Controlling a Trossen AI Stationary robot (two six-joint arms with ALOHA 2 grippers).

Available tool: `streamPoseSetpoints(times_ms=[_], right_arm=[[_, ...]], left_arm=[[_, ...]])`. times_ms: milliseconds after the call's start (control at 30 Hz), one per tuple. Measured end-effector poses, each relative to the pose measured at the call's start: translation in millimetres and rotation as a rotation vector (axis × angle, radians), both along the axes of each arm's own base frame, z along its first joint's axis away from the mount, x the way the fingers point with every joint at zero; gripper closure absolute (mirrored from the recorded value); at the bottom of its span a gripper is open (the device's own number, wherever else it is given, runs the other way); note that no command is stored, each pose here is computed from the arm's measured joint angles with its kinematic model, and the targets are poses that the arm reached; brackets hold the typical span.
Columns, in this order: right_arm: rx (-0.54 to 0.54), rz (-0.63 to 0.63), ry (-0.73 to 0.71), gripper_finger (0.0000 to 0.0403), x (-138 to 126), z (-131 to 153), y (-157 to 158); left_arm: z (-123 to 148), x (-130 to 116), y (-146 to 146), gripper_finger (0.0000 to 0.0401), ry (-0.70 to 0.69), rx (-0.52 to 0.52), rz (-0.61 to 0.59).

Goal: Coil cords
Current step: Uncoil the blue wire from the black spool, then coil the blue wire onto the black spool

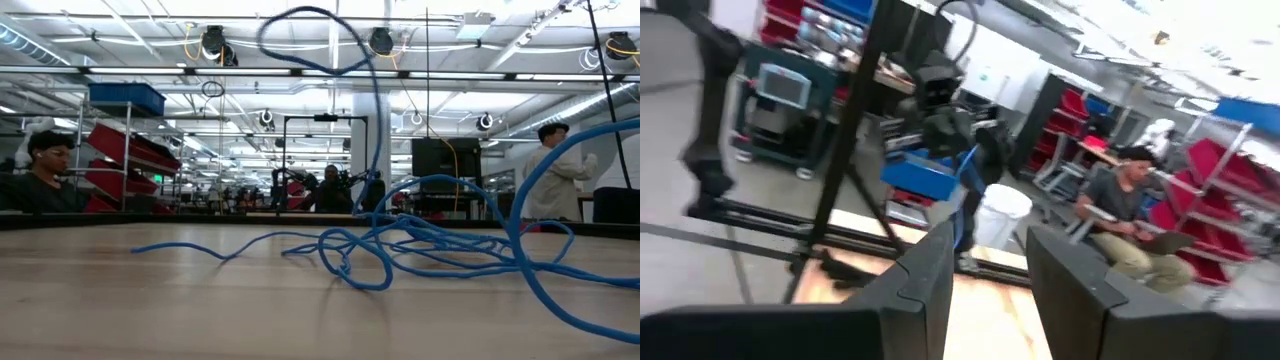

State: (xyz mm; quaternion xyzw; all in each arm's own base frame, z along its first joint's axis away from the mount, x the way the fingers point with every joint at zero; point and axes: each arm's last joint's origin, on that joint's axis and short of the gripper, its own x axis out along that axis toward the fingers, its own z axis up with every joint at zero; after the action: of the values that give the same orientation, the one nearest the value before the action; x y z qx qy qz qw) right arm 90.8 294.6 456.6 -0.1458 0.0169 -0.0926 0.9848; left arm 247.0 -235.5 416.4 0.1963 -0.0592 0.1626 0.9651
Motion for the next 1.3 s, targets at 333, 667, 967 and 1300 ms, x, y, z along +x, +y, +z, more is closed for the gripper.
streamPoseSetpoints(times_ms=[333, 667, 967, 1300], right_arm=[[0.038, 0.074, 0.304, 0.0286, 29, -69, -16], [-0.088, -0.02, 0.328, 0.0286, 65, -87, -27], [-0.186, -0.047, 0.346, 0.0287, 105, -95, -36], [-0.152, 0.06, 0.516, 0.0287, 151, -102, -71]], left_arm=[[-6, 14, 4, 0.04, -0.018, -0.003, -0.195], [-22, 27, 6, 0.04, 0.106, 0.165, -0.393], [-36, 33, 12, 0.04, 0.242, 0.378, -0.413], [-35, 36, 15, 0.04, 0.237, 0.369, -0.401]])
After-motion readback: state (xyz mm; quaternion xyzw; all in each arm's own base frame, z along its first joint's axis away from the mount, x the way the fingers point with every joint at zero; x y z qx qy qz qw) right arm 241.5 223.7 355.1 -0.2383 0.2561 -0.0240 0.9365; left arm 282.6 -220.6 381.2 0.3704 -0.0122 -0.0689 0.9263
